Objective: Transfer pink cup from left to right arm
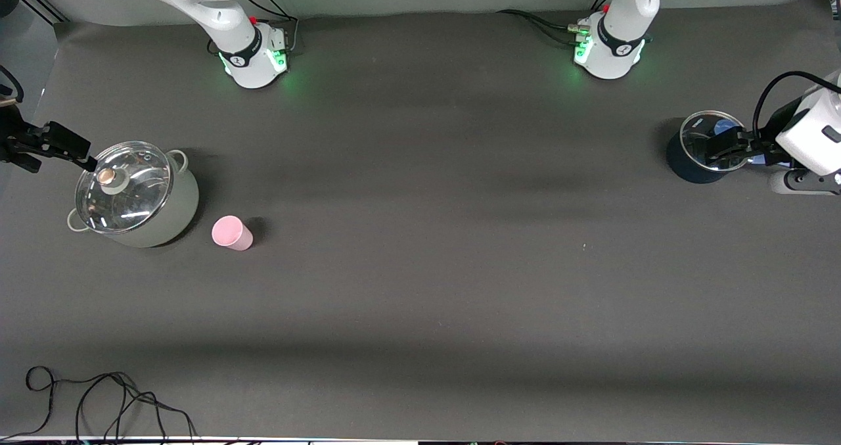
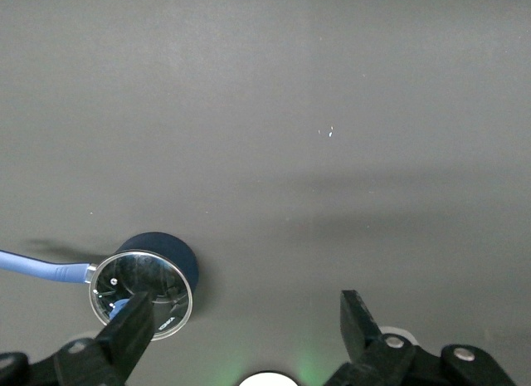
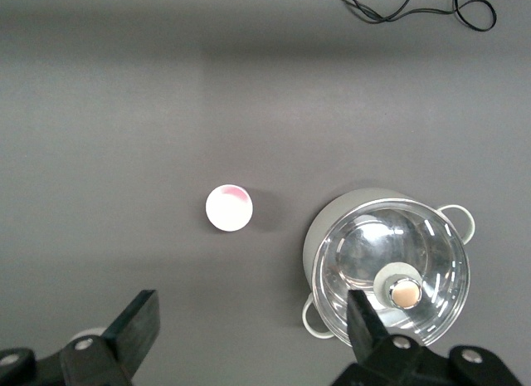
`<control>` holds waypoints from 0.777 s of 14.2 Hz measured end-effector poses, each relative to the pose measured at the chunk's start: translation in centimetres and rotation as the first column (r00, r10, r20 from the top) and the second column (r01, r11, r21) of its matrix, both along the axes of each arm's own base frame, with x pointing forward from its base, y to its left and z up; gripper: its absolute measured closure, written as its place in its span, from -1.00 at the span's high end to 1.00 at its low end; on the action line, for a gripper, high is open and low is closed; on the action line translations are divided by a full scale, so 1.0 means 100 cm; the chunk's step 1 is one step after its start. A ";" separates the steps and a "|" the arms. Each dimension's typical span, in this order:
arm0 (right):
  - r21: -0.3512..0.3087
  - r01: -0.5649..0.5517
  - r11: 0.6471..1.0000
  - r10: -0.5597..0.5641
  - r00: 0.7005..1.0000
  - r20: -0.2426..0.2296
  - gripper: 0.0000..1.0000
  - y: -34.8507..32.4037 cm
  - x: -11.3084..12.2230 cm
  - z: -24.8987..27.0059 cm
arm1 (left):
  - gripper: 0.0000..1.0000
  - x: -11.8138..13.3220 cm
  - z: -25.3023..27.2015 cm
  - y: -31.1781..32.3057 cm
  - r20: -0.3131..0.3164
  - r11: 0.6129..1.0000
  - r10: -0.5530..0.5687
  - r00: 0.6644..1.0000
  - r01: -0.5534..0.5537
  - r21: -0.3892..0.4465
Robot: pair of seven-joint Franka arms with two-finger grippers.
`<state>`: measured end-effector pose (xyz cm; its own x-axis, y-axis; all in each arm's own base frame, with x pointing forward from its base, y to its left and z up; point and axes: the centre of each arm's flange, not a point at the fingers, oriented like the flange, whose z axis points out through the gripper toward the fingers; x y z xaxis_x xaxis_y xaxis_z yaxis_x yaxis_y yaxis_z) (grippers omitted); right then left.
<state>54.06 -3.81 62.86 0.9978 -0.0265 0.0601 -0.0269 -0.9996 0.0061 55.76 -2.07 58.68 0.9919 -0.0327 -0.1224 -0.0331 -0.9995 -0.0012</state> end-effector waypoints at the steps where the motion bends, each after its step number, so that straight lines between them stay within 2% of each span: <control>1: -0.001 -0.002 1.000 0.002 1.000 0.002 1.00 0.000 0.000 0.001 | 1.00 0.000 0.001 0.000 0.003 1.000 0.000 1.000 0.000 0.000; 8: -0.032 -0.036 0.999 0.036 0.999 0.011 1.00 0.015 0.010 0.004 | 1.00 0.001 0.001 0.000 0.008 1.000 0.000 1.000 0.000 0.001; 11: -0.031 -0.040 0.999 0.040 0.999 -0.001 1.00 0.017 0.015 -0.003 | 1.00 0.002 0.001 0.001 0.007 1.000 0.000 1.000 0.000 0.001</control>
